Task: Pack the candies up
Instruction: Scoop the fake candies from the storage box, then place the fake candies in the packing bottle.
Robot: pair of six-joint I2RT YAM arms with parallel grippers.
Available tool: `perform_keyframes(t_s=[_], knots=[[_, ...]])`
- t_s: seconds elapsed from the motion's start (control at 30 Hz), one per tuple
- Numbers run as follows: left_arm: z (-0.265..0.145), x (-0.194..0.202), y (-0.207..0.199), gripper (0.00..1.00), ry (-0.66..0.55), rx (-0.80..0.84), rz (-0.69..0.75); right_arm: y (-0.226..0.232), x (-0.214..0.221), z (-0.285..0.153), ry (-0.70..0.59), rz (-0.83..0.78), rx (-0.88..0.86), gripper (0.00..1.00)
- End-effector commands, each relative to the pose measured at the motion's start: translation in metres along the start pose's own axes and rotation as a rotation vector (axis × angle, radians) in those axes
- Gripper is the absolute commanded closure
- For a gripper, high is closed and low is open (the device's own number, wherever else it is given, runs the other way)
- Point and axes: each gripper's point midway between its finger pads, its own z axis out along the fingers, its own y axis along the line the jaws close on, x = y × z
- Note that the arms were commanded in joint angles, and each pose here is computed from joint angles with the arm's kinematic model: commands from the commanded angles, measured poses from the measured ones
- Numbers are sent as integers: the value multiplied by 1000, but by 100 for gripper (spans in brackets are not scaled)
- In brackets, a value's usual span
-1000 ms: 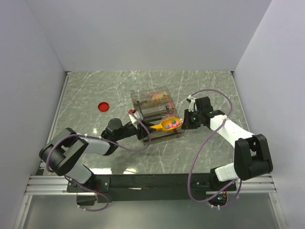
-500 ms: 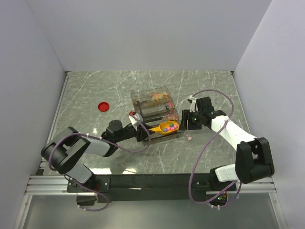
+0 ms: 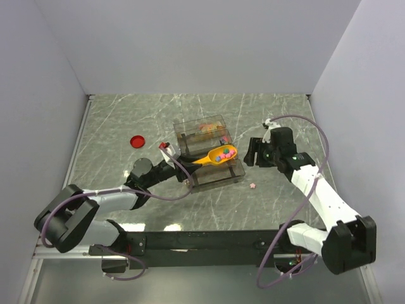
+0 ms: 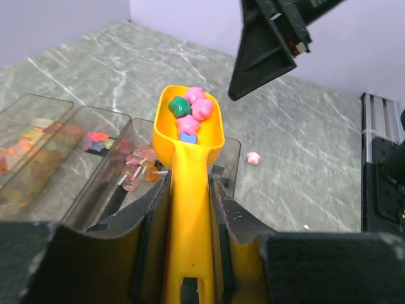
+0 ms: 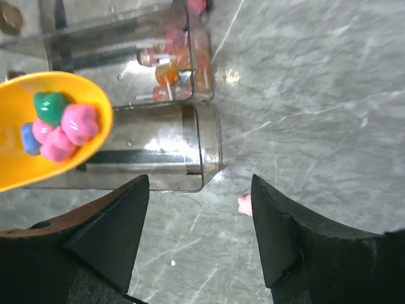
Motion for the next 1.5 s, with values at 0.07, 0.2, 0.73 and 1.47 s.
perform_keyframes(t_s=[0.07,0.2,0.73,1.47], knots=[[-5,-43,12,95,-97,-82,1,-2,-10,-27,-109,39,35,26],[-11,-68,24,96,-125,-146,2,4,-3,-38,-126,62,3,25],[-55,-131,110,98,-46,-456,74,27,12,-60,-179,42,-122,18],[-105,-126,230,98,236,-628,265,61,25,-67,-227,-60,-270,8]])
